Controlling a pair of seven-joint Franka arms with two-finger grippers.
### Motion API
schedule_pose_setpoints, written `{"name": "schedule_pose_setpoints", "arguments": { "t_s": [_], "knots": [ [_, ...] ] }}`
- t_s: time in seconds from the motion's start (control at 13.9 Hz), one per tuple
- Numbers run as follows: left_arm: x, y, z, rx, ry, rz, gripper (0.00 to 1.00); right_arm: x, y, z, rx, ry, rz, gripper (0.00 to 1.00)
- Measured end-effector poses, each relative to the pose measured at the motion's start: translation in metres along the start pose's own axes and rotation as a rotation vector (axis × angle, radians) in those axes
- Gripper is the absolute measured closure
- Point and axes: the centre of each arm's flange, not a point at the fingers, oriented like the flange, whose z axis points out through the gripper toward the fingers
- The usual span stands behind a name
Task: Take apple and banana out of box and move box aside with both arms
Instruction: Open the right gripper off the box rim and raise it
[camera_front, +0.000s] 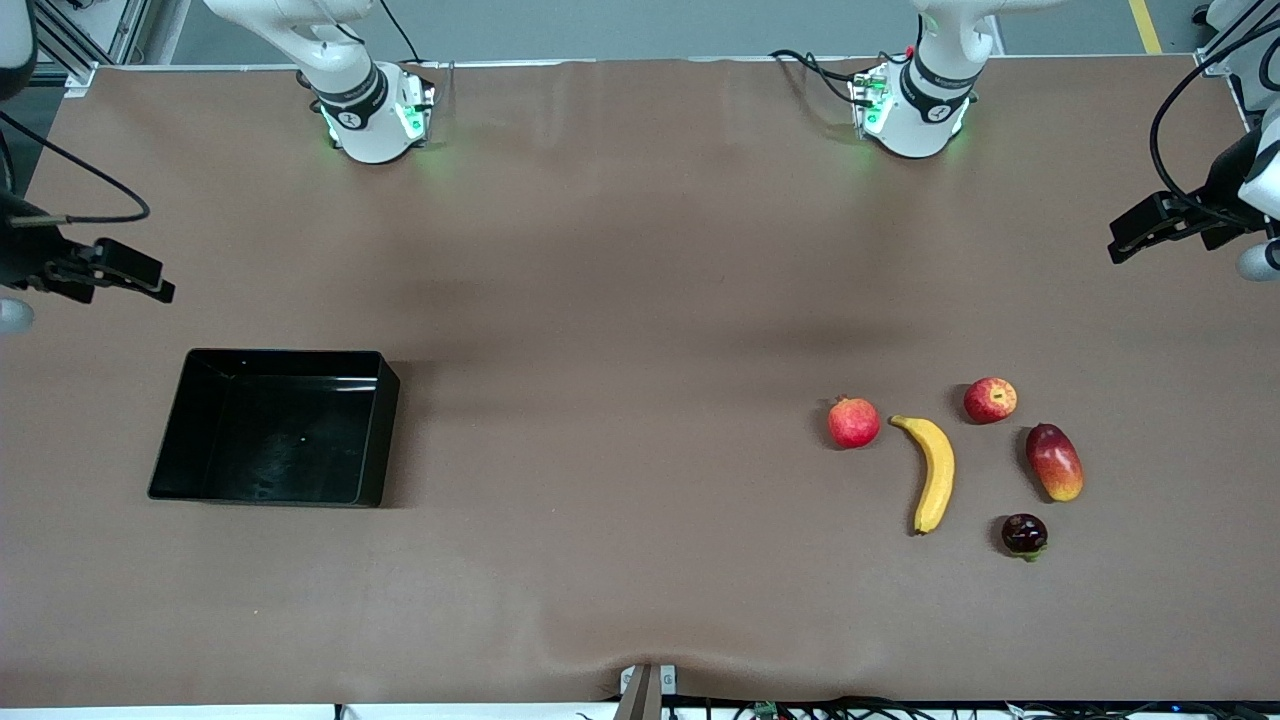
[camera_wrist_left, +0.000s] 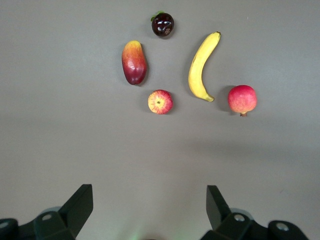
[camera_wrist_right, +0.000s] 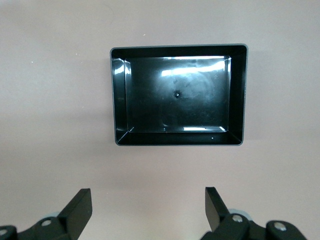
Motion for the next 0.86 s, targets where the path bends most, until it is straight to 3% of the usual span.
{"name": "schedule_pose_setpoints", "arguments": {
  "t_s": [0.29,0.65,0.86],
  "knots": [
    [-0.002,0.009,-0.005,-0.003,0.01,0.017,0.0,-0.013,-0.001,-0.012,0.001,-0.007,0.016,0.0],
    [-0.004,0.021,-0.014,-0.018,0.027,0.038,0.0,-0.02,0.004,-0.007,-0.01,-0.07,0.025,0.0],
    [-0.008,0.025,-0.027,-0.046,0.037,0.042,0.0,-0.021,0.006,-0.007,-0.011,-0.076,0.029,0.0]
  ]
}}
